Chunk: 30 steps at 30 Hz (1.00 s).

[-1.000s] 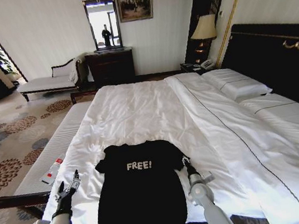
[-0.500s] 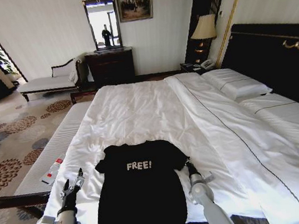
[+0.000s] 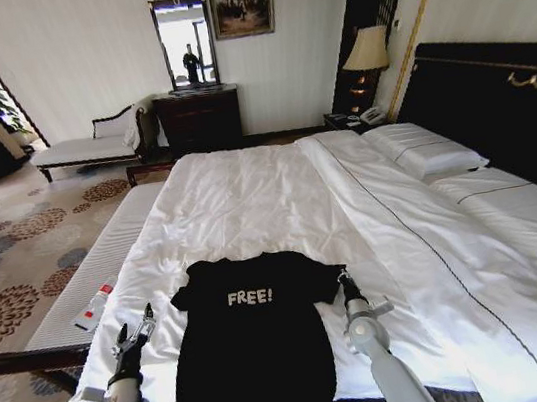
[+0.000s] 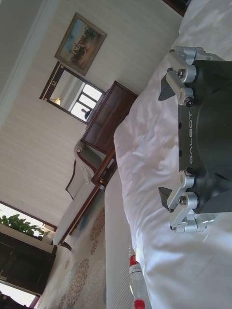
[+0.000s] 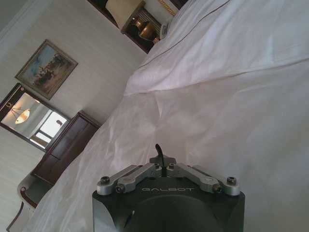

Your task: Fold the clothes on the bed.

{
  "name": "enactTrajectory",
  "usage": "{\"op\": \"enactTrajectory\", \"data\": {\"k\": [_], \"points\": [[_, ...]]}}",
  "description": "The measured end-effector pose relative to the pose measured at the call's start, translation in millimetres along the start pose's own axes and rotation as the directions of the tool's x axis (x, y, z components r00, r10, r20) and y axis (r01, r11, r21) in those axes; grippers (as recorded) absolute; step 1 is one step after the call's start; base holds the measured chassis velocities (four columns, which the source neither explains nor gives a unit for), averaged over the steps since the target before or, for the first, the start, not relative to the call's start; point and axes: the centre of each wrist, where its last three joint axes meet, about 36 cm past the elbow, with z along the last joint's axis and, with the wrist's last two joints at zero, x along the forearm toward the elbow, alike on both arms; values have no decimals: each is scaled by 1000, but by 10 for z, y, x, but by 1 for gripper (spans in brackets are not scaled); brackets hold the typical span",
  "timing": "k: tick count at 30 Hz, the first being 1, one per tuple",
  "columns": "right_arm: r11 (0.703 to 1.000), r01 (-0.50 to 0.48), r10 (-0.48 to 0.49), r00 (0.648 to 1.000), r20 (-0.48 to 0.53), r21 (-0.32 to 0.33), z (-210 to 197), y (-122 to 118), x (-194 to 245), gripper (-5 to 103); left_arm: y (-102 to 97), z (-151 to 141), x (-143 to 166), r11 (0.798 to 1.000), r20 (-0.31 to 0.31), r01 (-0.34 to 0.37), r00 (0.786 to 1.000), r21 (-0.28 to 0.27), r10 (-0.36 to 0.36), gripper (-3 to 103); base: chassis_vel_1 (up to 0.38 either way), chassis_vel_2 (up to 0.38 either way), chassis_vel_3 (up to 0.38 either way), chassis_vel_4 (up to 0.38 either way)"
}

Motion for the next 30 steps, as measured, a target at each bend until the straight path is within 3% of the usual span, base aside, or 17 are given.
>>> {"op": "enactTrajectory", "data": {"k": [12, 22, 30], "points": [[998, 49, -49, 999, 5, 34, -97, 125, 11, 0, 13, 33, 89, 1000, 4, 17, 1000, -5, -17, 100, 0, 0, 0, 0], [994, -78, 80, 997, -21, 81, 9, -203, -42, 0, -30, 37, 184, 1000, 2, 22, 1000, -6, -22, 100, 0, 0, 0, 0], [991, -98, 98, 995, 5, 91, -32, -294, -83, 0, -17, 81, 269, 999, -8, 40, 999, -17, -40, 100, 0, 0, 0, 0]]}}
